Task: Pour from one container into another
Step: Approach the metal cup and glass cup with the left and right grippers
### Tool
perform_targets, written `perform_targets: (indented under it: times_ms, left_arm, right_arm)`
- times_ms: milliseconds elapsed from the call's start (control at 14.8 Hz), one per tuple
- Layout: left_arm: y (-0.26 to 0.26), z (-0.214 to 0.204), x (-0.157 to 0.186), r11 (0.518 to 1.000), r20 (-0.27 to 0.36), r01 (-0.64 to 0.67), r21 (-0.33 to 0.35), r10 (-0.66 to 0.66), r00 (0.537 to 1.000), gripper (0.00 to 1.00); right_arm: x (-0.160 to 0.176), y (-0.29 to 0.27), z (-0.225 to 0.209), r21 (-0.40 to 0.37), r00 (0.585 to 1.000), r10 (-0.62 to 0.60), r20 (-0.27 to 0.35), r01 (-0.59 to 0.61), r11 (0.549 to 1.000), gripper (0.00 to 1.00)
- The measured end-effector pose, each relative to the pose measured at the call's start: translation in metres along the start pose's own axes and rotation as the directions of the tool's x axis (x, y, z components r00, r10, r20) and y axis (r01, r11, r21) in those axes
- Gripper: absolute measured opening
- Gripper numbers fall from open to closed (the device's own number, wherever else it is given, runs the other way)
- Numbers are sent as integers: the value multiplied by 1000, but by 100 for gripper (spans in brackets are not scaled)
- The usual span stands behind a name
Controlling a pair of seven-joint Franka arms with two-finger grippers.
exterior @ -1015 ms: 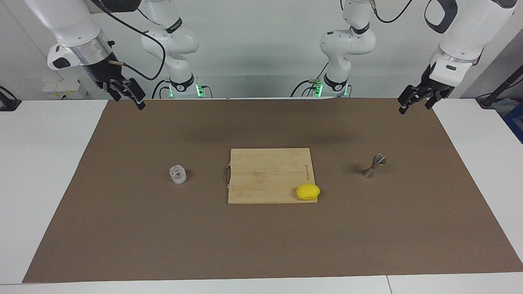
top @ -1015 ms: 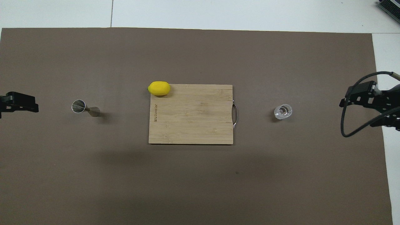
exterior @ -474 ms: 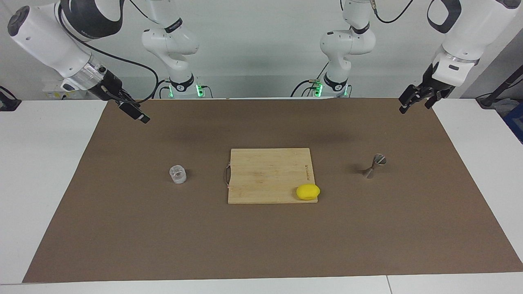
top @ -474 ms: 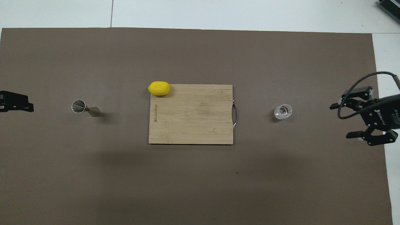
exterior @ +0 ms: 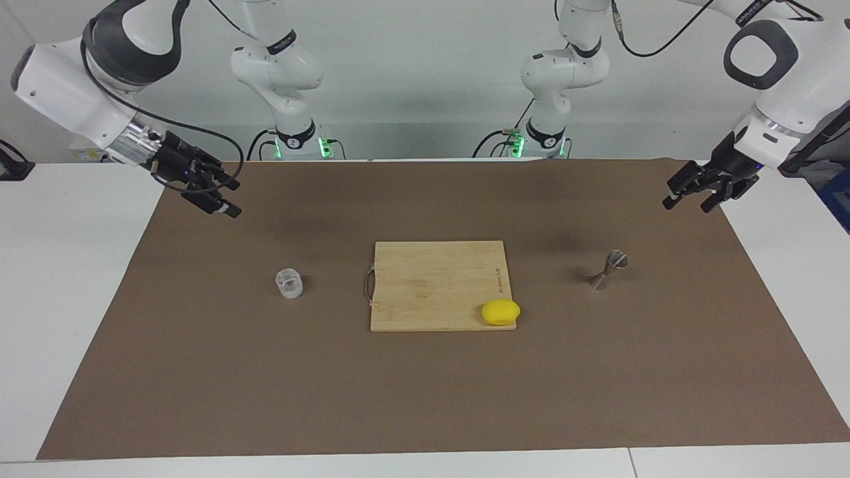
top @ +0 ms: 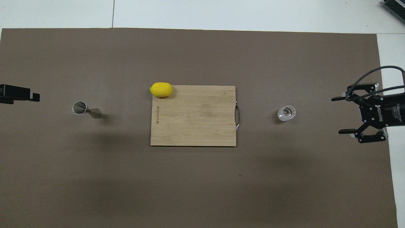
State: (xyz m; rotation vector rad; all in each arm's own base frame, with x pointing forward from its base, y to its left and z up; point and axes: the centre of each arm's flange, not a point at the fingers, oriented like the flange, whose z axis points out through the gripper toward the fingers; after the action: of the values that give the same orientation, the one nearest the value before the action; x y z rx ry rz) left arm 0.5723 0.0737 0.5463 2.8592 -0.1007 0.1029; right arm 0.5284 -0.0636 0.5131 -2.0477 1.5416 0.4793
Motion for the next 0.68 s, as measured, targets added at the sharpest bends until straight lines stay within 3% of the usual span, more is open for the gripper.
perform_targets:
  times_ms: [203, 406, 677]
  left_arm:
    - [-27, 23, 13, 967, -68, -240, -84, 235, 970, 100]
    - [-61, 36, 11, 883, -174, -453, -122, 430, 886, 100]
    - [-89, 45, 8, 773, -322, -619, -137, 556, 766, 100]
  right_arm:
    - [43, 4, 18, 25, 987, 133, 94, -136, 990, 100]
    - [85, 8, 40, 25, 958, 228, 173, -235, 972, 100]
    - [108, 6, 66, 3, 891, 367, 265, -382, 924, 100]
